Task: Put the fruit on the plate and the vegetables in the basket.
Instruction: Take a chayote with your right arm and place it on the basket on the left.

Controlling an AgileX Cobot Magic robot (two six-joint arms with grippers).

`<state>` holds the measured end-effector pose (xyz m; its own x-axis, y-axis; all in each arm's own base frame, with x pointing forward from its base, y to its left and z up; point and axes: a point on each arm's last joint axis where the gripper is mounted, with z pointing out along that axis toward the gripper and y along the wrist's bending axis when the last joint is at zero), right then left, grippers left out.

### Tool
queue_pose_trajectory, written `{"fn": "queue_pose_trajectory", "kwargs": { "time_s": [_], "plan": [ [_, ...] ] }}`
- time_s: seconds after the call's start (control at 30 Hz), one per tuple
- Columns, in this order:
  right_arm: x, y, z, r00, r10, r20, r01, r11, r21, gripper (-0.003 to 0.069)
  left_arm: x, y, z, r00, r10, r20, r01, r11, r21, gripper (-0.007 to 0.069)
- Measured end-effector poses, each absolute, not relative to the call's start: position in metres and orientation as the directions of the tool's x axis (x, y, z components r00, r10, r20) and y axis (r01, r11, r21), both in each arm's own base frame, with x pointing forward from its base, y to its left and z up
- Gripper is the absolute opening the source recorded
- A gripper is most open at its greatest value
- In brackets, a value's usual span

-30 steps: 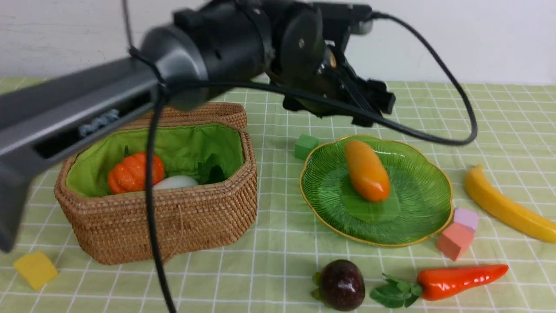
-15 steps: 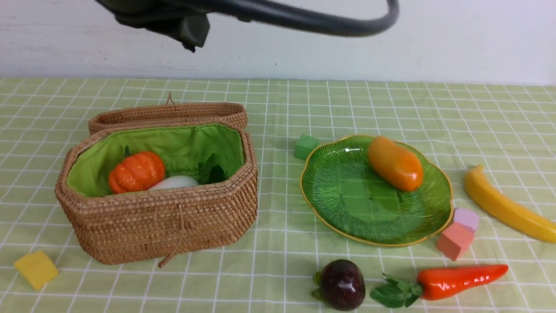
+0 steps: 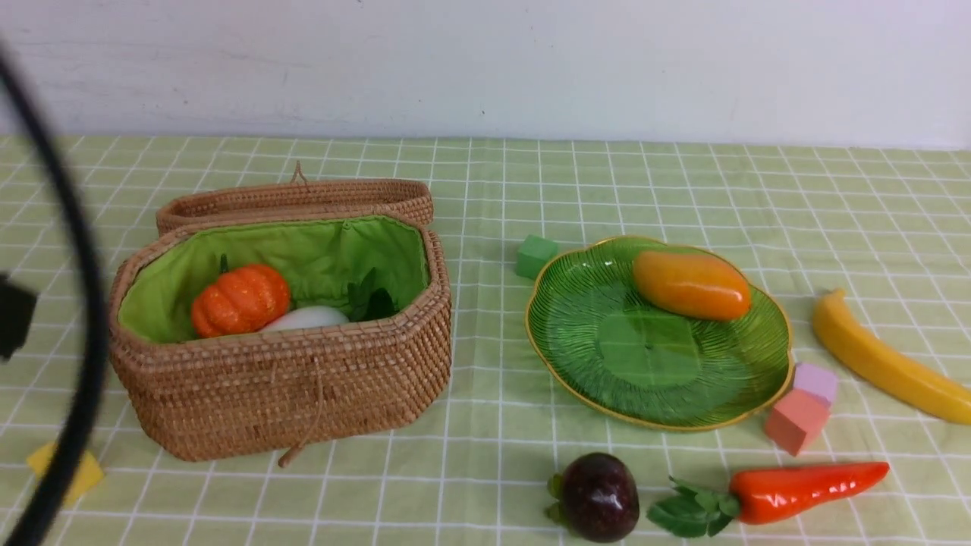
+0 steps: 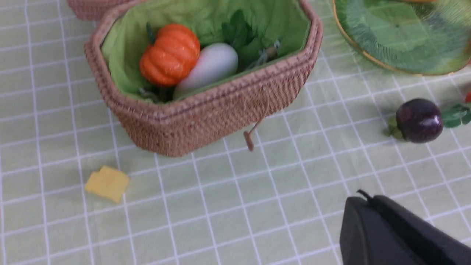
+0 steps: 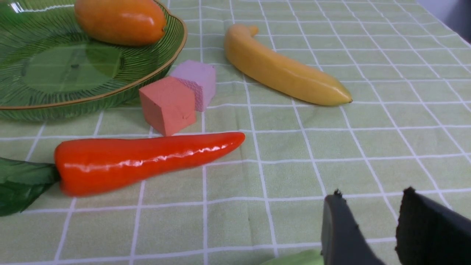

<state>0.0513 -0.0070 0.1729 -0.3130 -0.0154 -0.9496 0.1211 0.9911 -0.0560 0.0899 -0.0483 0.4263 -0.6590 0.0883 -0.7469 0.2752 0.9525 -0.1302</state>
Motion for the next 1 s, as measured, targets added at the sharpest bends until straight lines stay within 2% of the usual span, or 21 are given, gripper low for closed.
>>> {"fn": "queue_pose_trajectory", "kwargs": {
  "time_s": [0.2,0.33,0.43,0.83,0.97,1.0],
  "plan": [
    [0.051,-0.007,0.173,-0.313,-0.015,-0.95,0.121,0.991,-0.056,0.0242,0.055,-0.02,0.387,-0.665,-0.019,-0.747,0.222,0.949,-0.222,-0.0013],
    [0.051,-0.007,0.173,-0.313,-0.015,-0.95,0.121,0.991,-0.056,0.0242,0.047,-0.014,0.381,-0.648,-0.117,-0.753,0.188,0.933,-0.306,-0.0013],
    [0.051,-0.007,0.173,-0.313,-0.015,-0.95,0.121,0.991,-0.056,0.0242,0.045,-0.012,0.382,-0.646,-0.143,-0.749,0.175,0.928,-0.329,-0.0013],
    [0.051,-0.007,0.173,-0.313,-0.015,-0.95,0.121,0.991,-0.056,0.0242,0.045,-0.013,0.381,-0.647,-0.149,-0.748,0.175,0.925,-0.336,-0.0013],
    [0.051,-0.007,0.173,-0.313,-0.015,-0.95,0.121,0.991,-0.056,0.0242,0.051,-0.013,0.383,-0.589,-0.151,-0.794,0.187,0.93,-0.315,-0.0013],
    [0.051,-0.007,0.173,-0.313,-0.015,-0.95,0.121,0.991,-0.056,0.0242,0.058,-0.016,0.381,-0.531,-0.142,-0.836,0.208,0.934,-0.29,-0.0013]
  ]
}}
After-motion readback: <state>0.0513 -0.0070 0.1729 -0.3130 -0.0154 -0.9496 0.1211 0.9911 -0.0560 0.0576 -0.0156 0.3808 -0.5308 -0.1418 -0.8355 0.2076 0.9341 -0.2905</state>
